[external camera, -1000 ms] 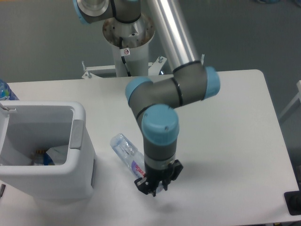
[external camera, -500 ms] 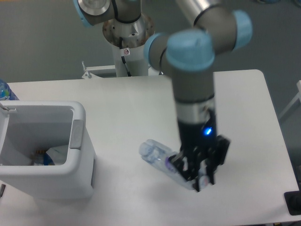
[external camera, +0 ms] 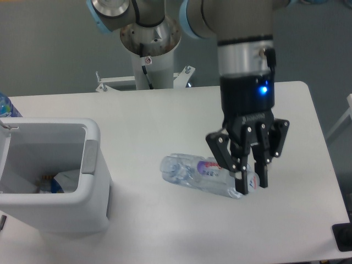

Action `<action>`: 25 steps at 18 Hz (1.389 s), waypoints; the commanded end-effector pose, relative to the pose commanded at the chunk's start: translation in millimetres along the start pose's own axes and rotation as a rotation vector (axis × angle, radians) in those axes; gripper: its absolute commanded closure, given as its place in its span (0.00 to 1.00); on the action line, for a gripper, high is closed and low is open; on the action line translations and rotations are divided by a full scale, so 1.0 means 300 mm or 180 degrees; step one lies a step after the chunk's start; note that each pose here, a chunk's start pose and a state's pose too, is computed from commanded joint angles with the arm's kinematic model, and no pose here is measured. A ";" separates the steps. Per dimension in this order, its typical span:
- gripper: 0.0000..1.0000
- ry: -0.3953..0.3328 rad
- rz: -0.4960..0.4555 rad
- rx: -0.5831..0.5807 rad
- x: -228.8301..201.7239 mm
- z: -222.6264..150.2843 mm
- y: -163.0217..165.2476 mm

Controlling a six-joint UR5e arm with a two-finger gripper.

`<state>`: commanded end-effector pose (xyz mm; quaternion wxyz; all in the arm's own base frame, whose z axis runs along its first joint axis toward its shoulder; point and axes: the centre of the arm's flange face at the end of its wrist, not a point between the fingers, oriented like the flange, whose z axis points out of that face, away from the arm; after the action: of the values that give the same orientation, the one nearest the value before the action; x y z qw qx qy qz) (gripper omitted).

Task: Place the trash in the trash can
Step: 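Lift the bottle off the table by its cap end, then carry the bottle over the bin and lower it inside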

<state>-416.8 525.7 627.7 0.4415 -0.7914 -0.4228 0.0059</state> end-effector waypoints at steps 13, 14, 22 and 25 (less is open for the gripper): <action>0.83 0.0546 0.0057 -0.0315 0.356 -0.049 0.221; 0.82 0.0571 0.0074 -0.0384 0.382 -0.033 0.256; 0.81 0.0742 0.0255 -0.0792 0.536 0.101 0.463; 0.66 0.0739 0.0271 -0.0884 0.537 0.151 0.502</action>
<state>-230.6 627.8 552.8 0.3731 -0.8574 -0.3318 -0.1252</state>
